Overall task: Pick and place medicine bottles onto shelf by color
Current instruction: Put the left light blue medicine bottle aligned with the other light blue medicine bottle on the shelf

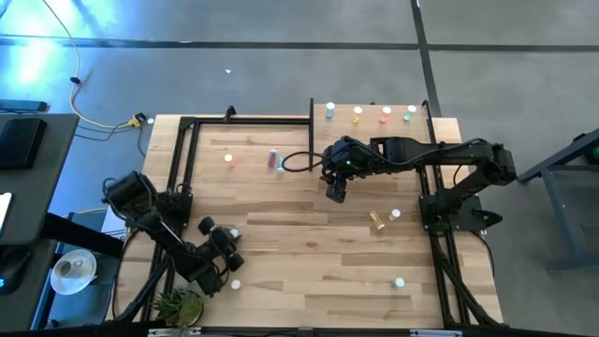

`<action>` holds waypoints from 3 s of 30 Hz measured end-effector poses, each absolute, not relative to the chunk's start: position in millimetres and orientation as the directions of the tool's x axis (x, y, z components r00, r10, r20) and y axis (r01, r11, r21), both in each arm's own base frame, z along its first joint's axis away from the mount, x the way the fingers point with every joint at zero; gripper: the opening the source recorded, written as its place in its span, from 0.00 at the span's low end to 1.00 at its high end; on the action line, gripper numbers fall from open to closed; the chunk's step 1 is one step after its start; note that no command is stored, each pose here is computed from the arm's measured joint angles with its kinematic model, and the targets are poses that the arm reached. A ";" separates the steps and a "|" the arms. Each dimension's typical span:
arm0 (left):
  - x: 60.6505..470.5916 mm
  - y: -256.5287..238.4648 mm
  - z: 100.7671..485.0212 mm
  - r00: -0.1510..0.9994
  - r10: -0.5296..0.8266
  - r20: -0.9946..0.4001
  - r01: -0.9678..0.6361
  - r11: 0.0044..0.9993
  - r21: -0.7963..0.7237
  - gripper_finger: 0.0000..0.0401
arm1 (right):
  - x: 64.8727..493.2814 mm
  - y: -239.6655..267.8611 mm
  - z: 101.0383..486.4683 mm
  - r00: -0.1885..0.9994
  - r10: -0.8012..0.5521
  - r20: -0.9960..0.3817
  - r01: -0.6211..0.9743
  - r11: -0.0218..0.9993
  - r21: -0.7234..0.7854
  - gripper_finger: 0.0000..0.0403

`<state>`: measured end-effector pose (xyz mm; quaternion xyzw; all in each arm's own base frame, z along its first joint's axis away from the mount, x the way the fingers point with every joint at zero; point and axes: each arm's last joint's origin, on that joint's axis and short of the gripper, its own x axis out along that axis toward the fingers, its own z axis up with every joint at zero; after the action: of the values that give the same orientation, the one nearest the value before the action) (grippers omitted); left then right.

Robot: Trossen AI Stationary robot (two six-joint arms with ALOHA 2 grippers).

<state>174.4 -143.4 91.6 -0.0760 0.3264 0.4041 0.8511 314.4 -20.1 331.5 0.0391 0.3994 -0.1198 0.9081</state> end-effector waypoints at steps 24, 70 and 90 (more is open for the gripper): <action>237.5 -98.2 193.0 0.652 0.373 -0.660 -0.424 0.901 0.091 0.23 | 316.0 -5.9 331.9 0.676 -0.038 -0.736 0.032 0.999 -0.022 0.43; 300.4 8.6 232.2 0.910 0.225 -0.349 -0.234 0.972 0.017 0.23 | 360.0 29.9 319.2 0.814 -0.008 -0.581 -0.094 0.985 -0.145 0.52; 300.4 8.7 232.2 0.909 0.229 -0.349 -0.231 0.972 0.035 0.23 | 373.9 22.5 313.0 0.843 -0.006 -0.537 -0.074 0.989 -0.127 0.52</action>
<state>300.4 8.7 232.2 -0.0038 0.1781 0.1177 0.9769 373.9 22.5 313.0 -0.0716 0.2794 0.0177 0.9573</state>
